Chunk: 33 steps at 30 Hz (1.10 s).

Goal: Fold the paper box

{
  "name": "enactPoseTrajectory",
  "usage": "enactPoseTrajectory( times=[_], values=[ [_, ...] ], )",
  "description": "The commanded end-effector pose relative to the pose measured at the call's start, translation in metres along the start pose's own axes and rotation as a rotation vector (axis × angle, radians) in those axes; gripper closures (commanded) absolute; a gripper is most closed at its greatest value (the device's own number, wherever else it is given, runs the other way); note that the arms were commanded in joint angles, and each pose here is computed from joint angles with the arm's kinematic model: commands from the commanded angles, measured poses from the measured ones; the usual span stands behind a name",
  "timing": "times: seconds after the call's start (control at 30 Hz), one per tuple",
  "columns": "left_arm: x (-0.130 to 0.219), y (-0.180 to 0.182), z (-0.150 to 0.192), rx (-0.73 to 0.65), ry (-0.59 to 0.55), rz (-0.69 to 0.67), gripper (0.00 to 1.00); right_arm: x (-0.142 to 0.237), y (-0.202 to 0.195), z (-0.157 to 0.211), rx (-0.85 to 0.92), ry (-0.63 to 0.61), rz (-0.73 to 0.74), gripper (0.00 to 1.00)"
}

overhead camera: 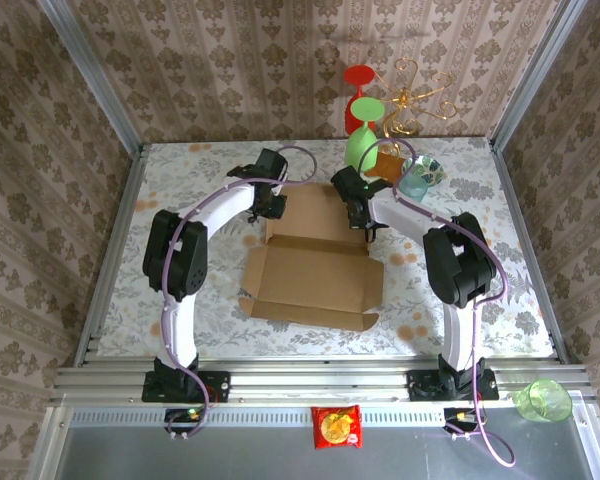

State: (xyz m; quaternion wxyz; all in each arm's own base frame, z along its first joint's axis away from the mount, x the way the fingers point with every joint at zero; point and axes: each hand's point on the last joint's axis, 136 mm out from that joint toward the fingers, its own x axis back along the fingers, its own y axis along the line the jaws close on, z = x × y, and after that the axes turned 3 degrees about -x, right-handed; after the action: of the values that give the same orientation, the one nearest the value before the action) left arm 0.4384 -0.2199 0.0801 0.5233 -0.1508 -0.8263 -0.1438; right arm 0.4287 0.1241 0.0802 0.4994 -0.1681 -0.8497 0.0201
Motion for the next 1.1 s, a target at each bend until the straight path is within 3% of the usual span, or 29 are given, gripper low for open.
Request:
enactPoseTrajectory(
  times=[0.0, 0.07, 0.2, 0.67, 0.93, 1.07],
  values=[
    [-0.013, -0.001, 0.021, 0.007, 0.093, -0.012, 0.73, -0.009, -0.009, 0.023, 0.019, 0.101, 0.061, 1.00],
    [-0.009, -0.004, 0.018, 0.026, 0.082, 0.009, 0.64, -0.010, -0.010, 0.029, 0.009, 0.116, 0.058, 1.00],
    [0.000, -0.011, 0.010, 0.068, 0.054, 0.054, 0.57, -0.010, -0.012, 0.035, -0.010, 0.128, 0.056, 1.00],
    [0.029, -0.011, -0.007, 0.115, 0.041, 0.098, 0.40, -0.001, -0.018, 0.047, -0.053, 0.184, 0.057, 1.00],
    [0.060, -0.002, -0.011, 0.245, 0.010, 0.128, 0.38, 0.002, -0.019, 0.062, -0.116, 0.250, 0.058, 1.00],
    [0.076, 0.009, -0.008, 0.347, -0.013, 0.096, 0.30, 0.002, -0.022, 0.068, -0.148, 0.280, 0.079, 1.00]
  ],
)
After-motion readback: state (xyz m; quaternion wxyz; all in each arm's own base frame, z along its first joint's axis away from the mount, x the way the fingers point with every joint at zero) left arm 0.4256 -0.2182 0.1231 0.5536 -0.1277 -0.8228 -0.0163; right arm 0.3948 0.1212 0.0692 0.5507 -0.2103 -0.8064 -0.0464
